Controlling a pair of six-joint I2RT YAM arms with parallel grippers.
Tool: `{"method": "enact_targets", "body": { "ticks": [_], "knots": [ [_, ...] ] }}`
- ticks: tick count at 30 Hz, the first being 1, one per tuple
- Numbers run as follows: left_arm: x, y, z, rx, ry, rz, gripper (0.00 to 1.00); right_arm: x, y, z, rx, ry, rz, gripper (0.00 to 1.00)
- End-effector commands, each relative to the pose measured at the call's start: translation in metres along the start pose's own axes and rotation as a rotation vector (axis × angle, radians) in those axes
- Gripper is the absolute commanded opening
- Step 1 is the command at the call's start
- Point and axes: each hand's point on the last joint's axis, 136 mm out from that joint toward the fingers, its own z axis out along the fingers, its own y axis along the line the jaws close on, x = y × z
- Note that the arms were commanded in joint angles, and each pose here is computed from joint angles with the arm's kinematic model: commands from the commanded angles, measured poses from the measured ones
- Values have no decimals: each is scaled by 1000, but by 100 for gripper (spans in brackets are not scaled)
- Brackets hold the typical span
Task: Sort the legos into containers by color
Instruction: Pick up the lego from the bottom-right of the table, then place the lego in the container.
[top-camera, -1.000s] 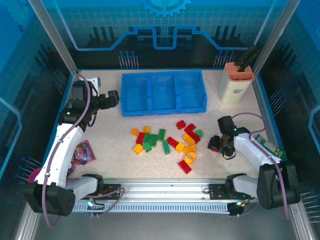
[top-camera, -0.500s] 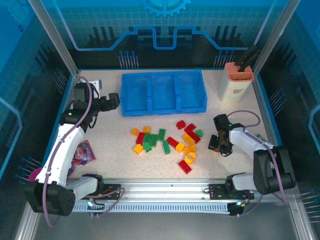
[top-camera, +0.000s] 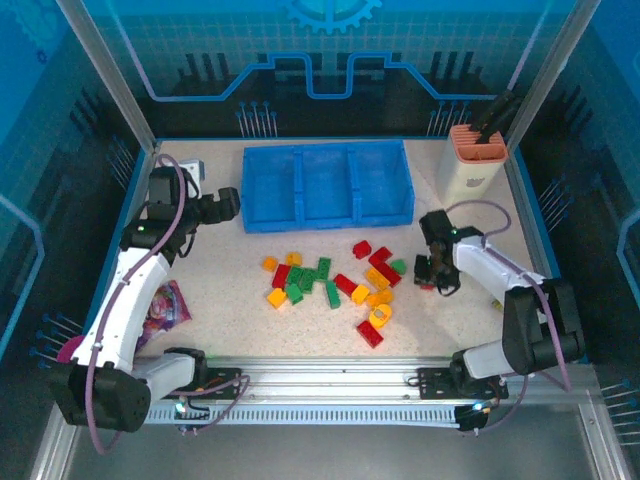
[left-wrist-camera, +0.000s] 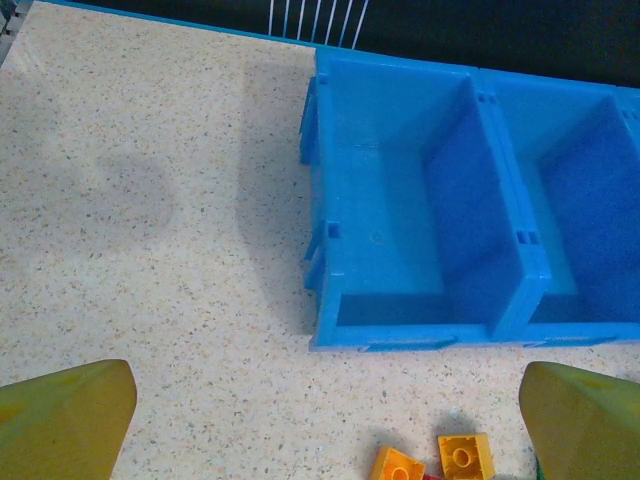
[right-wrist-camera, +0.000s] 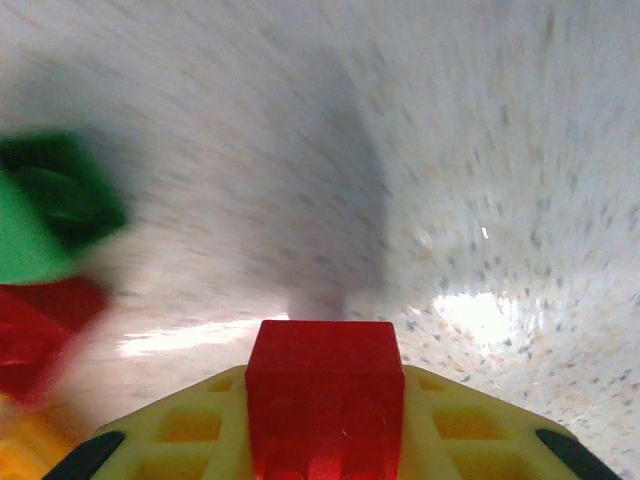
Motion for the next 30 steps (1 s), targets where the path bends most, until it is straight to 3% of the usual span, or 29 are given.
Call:
{"method": "enact_targets", "body": {
  "ticks": [1,4,7,14,24,30],
  "knots": [
    [-8,-7,-7,30,-29,33,99,-60,28,-60,-19,-179,-154,23],
    [-9,-10,-7,45,-26,30,99,-111,50,-94,-21,-305,-253,23],
    [-9,-12,-8,52,-26,27,100,-157,71,-104,-19,-381,-319,23],
    [-12,-12,-15,58,-52,29,100,-225,121,-70,-50,-412,-400,23],
    [-6,-17,-15,88,-39,25,99,-242,143,7,-30,-286,-440,28],
    [-6,-17,-15,87,-41,25,99,-239,146,7,-49,-284,-440,33]
  ]
}}
